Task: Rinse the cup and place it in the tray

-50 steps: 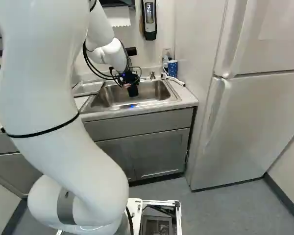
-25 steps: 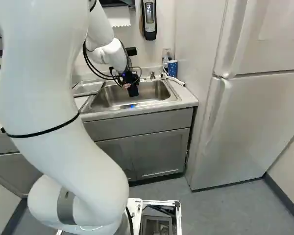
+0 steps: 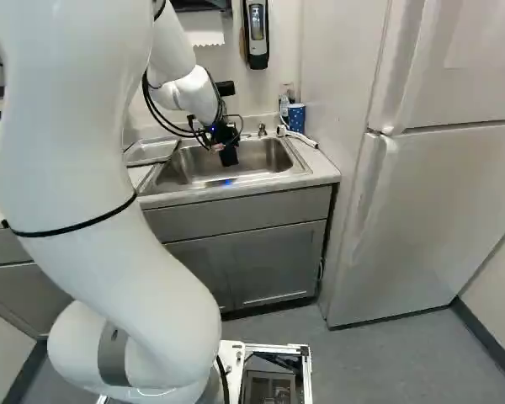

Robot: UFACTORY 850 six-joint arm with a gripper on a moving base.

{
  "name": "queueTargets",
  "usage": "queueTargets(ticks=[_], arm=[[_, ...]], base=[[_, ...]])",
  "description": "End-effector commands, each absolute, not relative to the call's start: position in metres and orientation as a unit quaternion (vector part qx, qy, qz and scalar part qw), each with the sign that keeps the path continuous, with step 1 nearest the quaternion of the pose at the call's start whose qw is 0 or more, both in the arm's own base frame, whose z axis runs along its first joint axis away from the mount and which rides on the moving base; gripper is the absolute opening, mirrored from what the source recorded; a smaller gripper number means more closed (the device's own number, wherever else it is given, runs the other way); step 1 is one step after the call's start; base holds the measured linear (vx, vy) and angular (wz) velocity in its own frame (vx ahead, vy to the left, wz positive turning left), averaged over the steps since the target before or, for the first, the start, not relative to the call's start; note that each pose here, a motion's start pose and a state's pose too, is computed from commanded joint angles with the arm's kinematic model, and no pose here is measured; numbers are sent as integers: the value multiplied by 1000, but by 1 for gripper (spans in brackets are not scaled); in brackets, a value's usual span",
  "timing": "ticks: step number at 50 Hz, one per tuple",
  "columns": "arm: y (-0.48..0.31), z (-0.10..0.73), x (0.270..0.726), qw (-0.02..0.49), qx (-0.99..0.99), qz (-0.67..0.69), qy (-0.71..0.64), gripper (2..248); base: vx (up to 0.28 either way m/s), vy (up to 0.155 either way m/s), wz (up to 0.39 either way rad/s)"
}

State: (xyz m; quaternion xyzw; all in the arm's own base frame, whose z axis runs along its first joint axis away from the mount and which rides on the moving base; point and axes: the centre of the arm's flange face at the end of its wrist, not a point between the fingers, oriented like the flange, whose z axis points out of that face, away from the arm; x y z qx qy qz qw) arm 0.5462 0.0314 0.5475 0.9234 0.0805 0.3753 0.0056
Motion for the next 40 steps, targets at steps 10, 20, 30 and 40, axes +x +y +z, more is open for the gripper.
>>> queueTargets(ticks=[10, 20, 30, 40], arm=[[31, 547, 546, 6, 923, 375, 81, 120], [31, 547, 546, 6, 923, 375, 81, 120], [33, 547, 546, 5, 923, 375, 82, 120], [46, 548, 542, 0, 922, 375, 93, 120]], base=[[0, 0, 0], [0, 0, 0], [0, 0, 0], [0, 0, 0]])
